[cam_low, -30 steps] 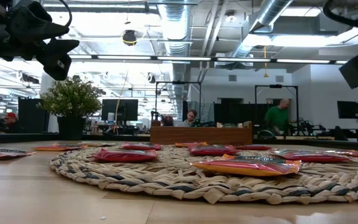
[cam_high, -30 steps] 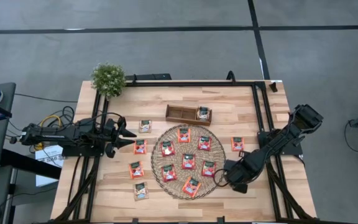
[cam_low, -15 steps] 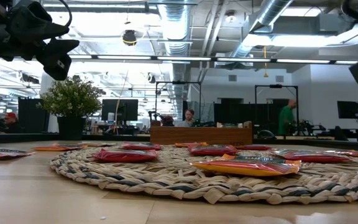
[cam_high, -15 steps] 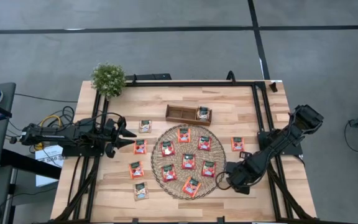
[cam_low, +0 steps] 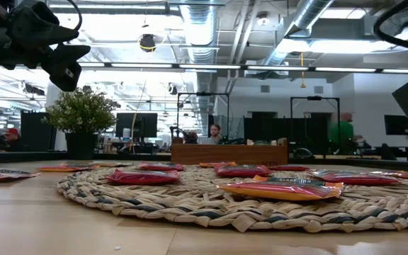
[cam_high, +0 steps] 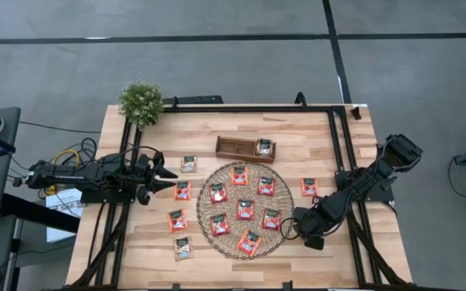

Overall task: Pick & Place Tea
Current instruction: Put the brown tea bag into the right section of the wooden organizer

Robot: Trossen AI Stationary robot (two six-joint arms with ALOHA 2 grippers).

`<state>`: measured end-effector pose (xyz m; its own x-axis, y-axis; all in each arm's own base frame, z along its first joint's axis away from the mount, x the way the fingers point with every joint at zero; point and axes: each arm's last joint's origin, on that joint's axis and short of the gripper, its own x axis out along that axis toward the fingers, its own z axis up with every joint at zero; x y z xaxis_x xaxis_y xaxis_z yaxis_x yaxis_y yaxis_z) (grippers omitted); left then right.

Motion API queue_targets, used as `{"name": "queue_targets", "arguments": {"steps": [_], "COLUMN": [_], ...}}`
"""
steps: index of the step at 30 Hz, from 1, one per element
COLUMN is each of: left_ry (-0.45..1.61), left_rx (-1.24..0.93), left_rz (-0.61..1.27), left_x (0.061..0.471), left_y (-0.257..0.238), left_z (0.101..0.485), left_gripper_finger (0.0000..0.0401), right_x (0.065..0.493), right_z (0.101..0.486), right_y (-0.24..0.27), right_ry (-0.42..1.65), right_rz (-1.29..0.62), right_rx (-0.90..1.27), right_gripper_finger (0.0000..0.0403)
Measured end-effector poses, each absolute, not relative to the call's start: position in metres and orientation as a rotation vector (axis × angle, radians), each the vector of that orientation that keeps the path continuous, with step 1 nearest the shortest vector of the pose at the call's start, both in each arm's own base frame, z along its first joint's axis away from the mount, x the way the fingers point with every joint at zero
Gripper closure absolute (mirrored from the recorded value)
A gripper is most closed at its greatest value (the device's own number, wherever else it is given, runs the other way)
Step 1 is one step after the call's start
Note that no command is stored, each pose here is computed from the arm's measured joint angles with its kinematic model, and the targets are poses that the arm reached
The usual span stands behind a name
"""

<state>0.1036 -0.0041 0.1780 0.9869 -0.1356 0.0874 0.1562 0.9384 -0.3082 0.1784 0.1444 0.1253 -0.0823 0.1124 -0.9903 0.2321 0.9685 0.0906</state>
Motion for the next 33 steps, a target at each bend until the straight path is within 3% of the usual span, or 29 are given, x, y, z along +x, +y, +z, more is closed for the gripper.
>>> {"name": "queue_targets", "arguments": {"steps": [9,20,26,33], "left_ry": [-0.065,-0.065,-0.066,-0.066], "left_rx": [-0.32,-0.319,-0.319,-0.319], "left_rz": [-0.149,-0.149,-0.149,-0.148], "left_x": [0.104,0.104,0.104,0.104], "left_y": [-0.004,-0.004,-0.004,-0.004], "left_z": [0.178,0.178,0.178,0.178], "left_gripper_finger": [0.0273,0.0273,0.0273,0.0273], "right_x": [0.176,0.176,0.187,0.218], "right_z": [0.124,0.137,0.174,0.238], "right_y": [0.142,0.136,0.137,0.123], "right_ry": [1.667,1.748,1.767,1.578], "right_rz": [-0.121,-0.236,-0.292,-0.42], "right_rx": [0.243,0.168,0.063,-0.153], "right_gripper_finger": [0.0395,0.0401,0.0402,0.0403]}}
